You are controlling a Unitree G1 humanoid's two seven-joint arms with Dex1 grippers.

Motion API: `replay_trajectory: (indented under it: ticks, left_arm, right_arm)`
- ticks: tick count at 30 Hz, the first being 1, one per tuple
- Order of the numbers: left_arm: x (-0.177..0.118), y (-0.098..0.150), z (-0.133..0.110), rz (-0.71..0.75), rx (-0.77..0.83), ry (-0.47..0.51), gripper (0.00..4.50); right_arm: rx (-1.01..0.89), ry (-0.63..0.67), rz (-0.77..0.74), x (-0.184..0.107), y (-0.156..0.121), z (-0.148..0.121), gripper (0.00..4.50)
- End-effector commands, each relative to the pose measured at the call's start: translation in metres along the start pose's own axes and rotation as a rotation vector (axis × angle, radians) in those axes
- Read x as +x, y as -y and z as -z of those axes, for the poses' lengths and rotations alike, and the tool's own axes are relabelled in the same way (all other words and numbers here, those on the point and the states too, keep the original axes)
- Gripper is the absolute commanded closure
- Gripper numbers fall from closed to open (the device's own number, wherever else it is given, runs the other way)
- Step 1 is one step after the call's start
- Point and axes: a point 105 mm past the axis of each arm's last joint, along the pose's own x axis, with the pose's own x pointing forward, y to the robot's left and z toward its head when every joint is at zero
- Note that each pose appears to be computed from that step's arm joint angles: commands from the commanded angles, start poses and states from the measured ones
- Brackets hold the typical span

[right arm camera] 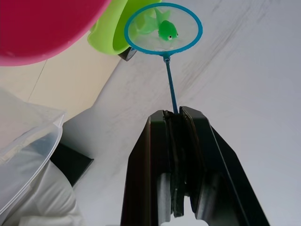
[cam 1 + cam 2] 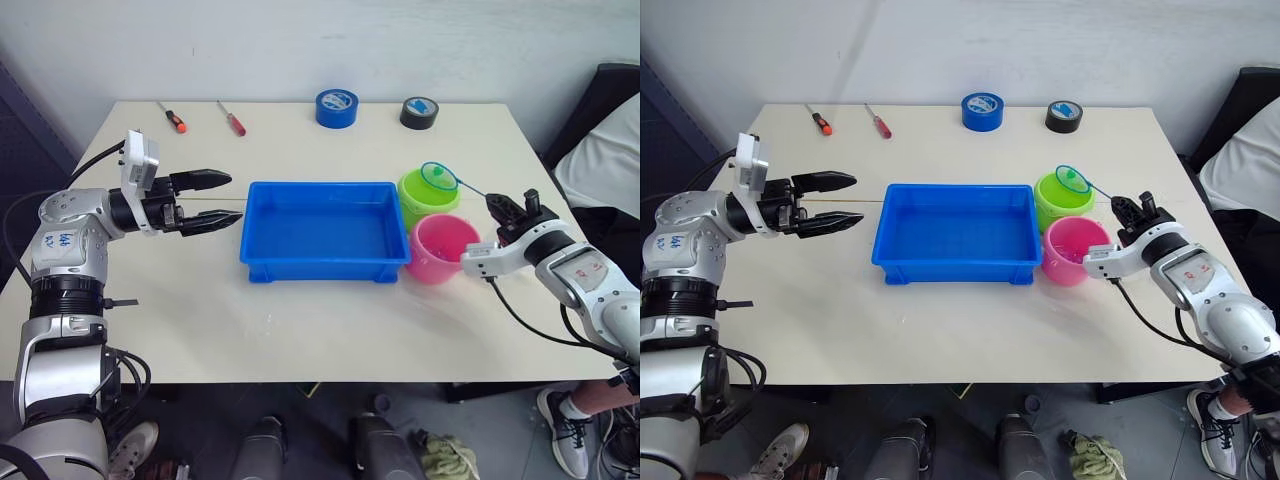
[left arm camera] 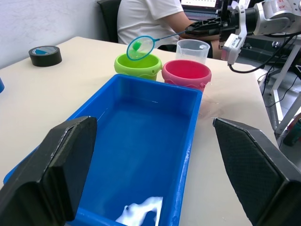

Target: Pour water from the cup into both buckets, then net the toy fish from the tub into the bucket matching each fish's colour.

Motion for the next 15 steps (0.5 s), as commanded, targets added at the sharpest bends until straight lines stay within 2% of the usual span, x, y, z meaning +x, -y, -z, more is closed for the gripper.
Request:
replay_trajectory:
  ticks: [1, 9, 15]
  left_arm:
    - [-0.001, -0.0011, -0.0129, 0.005, 0.052, 0.009, 0.19]
    - [-0.0029, -0.0007, -0.0123, -0.006, 0.054, 0.011, 0.19]
    - [-0.0033, -0.0009, -0.0124, -0.01, 0.057, 0.01, 0.19]
  right_arm:
    - [-0.024, -0.063, 0.085, 0.0004, 0.0202, 0.0153, 4.5]
    - [-0.091, -0.105, 0.111, 0.0016, 0.0225, 0.0199, 4.5]
    - [-0.136, -0.093, 0.091, 0.0027, 0.0135, 0.0171, 4.5]
